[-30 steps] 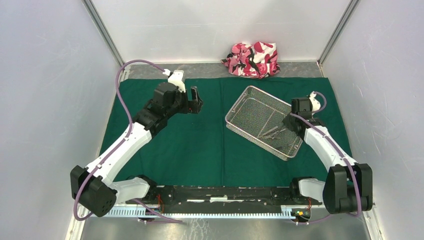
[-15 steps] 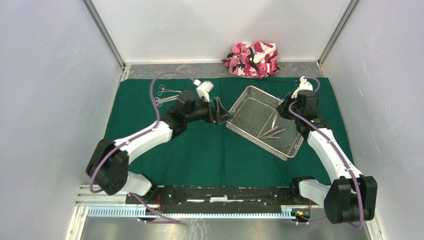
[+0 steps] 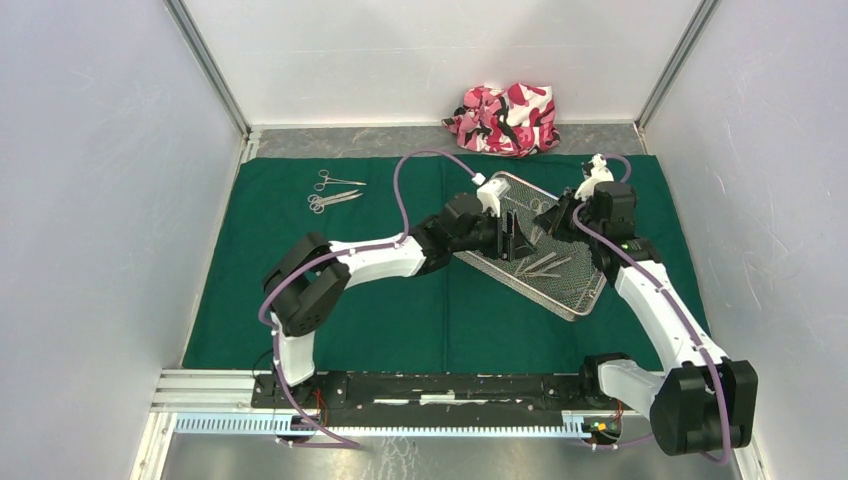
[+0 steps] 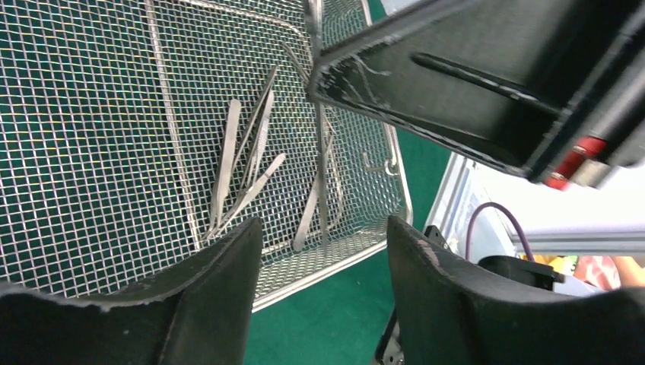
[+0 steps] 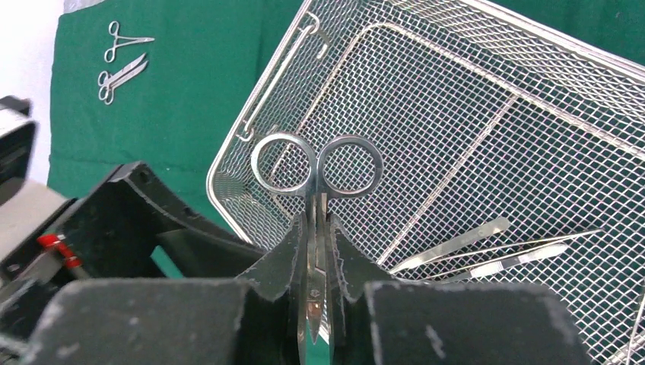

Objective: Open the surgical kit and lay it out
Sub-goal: Place the medical item in the surgical kit.

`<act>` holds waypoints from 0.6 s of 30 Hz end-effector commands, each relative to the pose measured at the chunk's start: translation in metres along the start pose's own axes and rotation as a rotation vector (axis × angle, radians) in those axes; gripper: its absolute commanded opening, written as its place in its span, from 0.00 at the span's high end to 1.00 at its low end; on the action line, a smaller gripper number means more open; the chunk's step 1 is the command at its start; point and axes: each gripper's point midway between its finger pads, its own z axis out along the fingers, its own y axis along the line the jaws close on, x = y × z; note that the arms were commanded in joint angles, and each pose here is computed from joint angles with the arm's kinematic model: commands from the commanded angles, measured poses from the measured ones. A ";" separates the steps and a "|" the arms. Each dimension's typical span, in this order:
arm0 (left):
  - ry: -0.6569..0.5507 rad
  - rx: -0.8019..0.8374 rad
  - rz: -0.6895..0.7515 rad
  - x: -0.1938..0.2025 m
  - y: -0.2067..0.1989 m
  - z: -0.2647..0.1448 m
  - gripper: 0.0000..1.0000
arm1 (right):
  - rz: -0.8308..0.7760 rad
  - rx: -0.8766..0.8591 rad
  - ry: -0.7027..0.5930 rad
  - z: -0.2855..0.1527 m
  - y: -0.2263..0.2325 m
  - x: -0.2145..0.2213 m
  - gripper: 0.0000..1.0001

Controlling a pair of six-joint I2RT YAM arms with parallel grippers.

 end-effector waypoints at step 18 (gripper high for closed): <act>-0.143 0.116 -0.035 -0.033 -0.019 -0.019 0.98 | -0.124 -0.187 -0.014 -0.019 0.037 -0.007 0.80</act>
